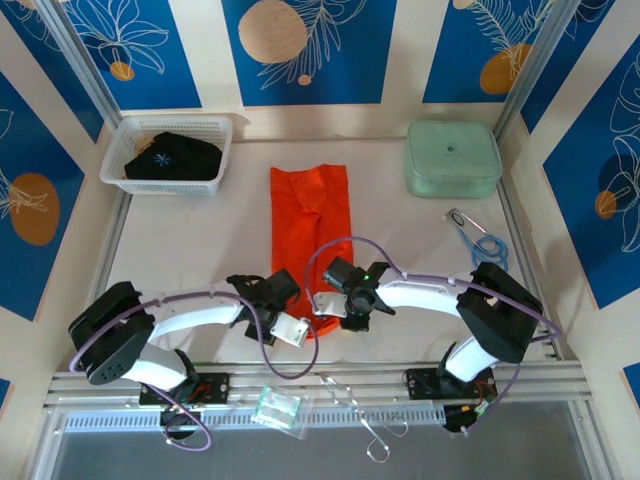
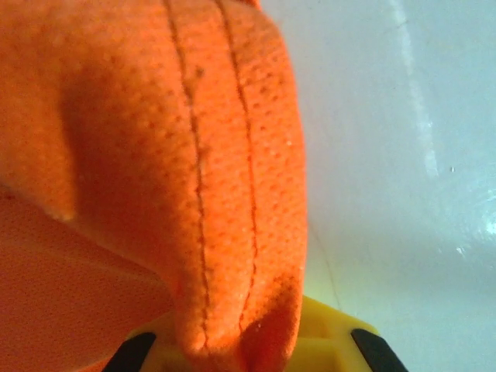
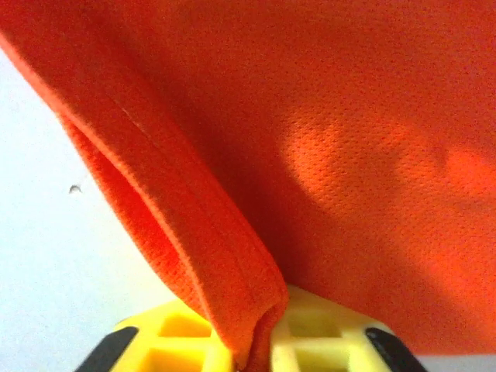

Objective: Fold and stack the t-shirts

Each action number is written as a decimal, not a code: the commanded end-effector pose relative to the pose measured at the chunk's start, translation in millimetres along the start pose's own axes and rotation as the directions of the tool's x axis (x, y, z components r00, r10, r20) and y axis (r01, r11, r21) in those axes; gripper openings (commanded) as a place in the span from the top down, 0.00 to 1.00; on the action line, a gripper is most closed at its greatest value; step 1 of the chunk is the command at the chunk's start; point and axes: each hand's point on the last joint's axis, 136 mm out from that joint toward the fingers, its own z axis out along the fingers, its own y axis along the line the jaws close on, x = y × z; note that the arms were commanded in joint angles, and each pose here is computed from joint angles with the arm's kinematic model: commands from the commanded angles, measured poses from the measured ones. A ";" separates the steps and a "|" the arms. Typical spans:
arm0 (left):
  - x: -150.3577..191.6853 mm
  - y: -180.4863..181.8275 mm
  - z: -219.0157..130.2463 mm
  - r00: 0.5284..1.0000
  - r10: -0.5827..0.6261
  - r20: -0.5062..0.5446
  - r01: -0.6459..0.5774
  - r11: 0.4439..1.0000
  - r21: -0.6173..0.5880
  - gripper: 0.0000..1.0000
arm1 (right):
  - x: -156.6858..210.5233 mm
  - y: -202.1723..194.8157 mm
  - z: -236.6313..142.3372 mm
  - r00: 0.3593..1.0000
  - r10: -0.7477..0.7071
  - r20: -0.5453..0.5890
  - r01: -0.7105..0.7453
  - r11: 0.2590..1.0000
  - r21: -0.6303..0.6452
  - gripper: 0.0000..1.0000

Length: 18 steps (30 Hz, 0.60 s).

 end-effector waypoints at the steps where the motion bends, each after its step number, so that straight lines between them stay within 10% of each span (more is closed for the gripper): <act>1: 6.8 22.8 -4.3 1.000 0.001 -0.028 -0.005 0.992 -0.127 1.00 | 9.7 10.9 -0.1 0.999 -0.007 -0.039 0.006 0.999 -0.037 0.96; 18: 7.2 61.2 -76.6 0.999 -0.006 0.051 0.020 0.957 -0.290 1.00 | -10.9 -60.7 -73.9 0.982 0.144 0.122 -0.164 0.970 0.178 1.00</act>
